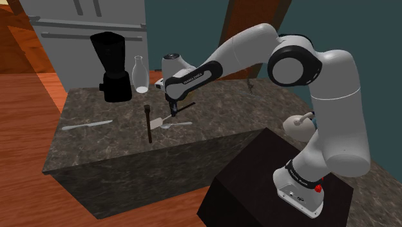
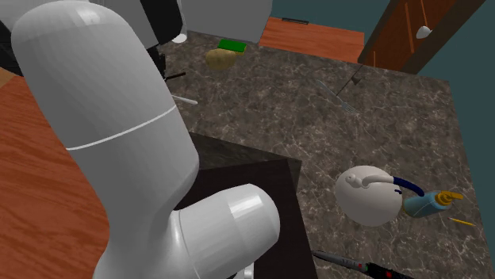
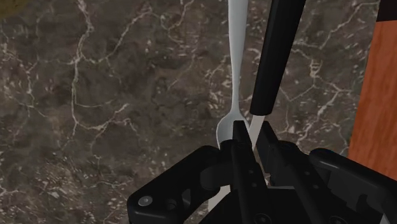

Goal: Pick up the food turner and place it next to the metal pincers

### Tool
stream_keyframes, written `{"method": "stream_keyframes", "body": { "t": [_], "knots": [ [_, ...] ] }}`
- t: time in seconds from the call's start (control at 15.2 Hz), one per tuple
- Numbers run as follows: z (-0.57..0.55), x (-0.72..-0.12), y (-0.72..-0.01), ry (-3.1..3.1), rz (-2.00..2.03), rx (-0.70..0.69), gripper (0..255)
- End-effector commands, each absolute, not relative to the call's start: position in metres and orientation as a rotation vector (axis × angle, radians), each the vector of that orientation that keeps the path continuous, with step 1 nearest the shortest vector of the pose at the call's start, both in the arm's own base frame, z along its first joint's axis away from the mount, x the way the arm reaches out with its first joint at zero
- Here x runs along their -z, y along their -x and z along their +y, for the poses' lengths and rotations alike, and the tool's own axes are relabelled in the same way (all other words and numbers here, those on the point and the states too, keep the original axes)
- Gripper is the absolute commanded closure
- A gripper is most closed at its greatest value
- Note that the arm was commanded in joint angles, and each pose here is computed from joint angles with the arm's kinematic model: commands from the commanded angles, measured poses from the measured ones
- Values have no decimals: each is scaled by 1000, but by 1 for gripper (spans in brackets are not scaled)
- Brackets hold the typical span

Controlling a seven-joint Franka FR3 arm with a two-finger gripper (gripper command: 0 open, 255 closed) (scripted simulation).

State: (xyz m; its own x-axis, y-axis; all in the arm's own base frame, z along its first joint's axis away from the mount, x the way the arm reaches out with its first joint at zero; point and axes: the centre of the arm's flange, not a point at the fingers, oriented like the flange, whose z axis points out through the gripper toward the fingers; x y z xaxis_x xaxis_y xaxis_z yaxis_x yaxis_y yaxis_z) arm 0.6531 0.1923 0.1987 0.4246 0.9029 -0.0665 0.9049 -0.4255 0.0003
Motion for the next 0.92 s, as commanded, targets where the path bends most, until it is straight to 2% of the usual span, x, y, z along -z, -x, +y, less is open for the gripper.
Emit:
{"method": "stream_keyframes", "body": {
  "t": [0.0,0.86],
  "knots": [
    [191,-188,-652,-2621,1664,87,255],
    [191,-117,-652,-2621,1664,87,255]
  ]
}}
